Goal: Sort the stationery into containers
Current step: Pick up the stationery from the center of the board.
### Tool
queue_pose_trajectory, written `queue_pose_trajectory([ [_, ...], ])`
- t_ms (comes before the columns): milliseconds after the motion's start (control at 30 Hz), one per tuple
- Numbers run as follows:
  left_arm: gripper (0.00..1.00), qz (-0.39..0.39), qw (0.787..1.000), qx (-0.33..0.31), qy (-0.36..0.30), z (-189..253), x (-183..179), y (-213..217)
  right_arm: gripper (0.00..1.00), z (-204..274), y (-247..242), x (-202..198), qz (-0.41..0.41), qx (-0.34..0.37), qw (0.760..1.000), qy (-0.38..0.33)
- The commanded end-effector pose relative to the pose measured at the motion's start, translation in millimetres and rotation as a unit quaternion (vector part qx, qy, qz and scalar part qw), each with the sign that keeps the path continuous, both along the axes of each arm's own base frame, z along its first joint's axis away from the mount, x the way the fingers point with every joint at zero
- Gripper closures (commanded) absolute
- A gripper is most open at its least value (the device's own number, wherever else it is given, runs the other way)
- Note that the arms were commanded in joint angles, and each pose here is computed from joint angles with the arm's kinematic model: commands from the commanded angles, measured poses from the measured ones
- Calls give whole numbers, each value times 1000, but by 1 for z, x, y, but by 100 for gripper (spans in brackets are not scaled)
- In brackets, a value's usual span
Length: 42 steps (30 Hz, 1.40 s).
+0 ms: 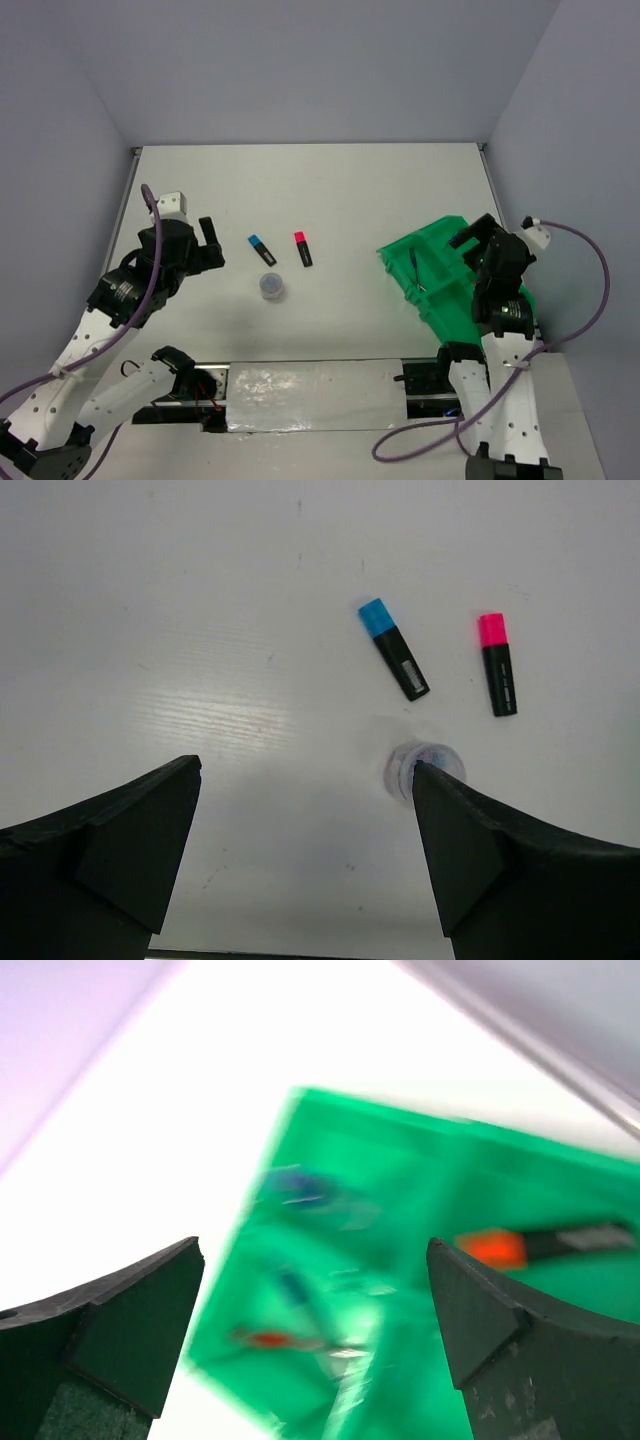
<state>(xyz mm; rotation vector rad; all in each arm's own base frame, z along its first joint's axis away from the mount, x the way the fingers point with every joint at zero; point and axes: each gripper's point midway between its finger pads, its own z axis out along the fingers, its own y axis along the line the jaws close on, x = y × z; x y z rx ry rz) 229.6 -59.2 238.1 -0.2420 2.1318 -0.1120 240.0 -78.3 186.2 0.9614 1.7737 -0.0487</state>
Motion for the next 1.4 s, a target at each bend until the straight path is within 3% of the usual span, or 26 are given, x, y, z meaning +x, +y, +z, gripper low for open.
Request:
queue_pose_trajectory([
  [0, 1, 76, 997, 13, -14, 6, 1, 23, 0, 59, 58, 16, 166, -33, 984, -63],
  [33, 1, 112, 993, 25, -6, 4, 0, 34, 0, 70, 94, 19, 244, -33, 967, -68],
  [100, 1, 142, 989, 33, 7, 1, 0, 41, 0, 85, 129, 23, 318, -38, 944, -75],
  [200, 1, 175, 983, 38, 27, -6, 0, 53, 0, 69, 191, 28, 404, -57, 913, -12],
  [367, 1, 207, 977, 45, 38, -9, 4, 72, 0, 61, 275, 56, 444, -118, 887, 51],
  [400, 1, 215, 975, 42, 35, -9, 5, 77, 0, 28, 296, 67, 455, -140, 873, 104],
  [433, 1, 213, 976, 36, 33, -8, 5, 76, 0, 36, 311, 81, 457, -142, 872, 101],
  [500, 1, 212, 976, 34, 27, -8, 7, 78, 0, -11, 335, 101, 468, -161, 853, 164],
  [533, 1, 208, 977, 33, 28, -8, 7, 77, 0, -5, 350, 115, 475, -167, 850, 156],
  [700, 1, 189, 981, 31, 33, -11, 12, 72, 1, -58, 388, 155, 497, -170, 823, 214],
  [833, 1, 181, 982, 31, 41, -14, 15, 71, 4, -110, 414, 159, 532, -151, 793, 256],
  [1000, 1, 168, 985, 24, 40, -15, 17, 69, 10, -138, 424, 159, 549, -139, 778, 273],
  [1133, 1, 162, 986, 19, 39, -14, 19, 68, 28, -160, 418, 150, 547, -137, 770, 300],
  [1267, 1, 158, 987, 14, 34, -12, 20, 68, 47, -184, 418, 125, 570, -109, 745, 328],
  [1367, 1, 154, 987, 13, 34, -12, 20, 67, 88, -188, 414, 116, 573, -102, 741, 335],
])
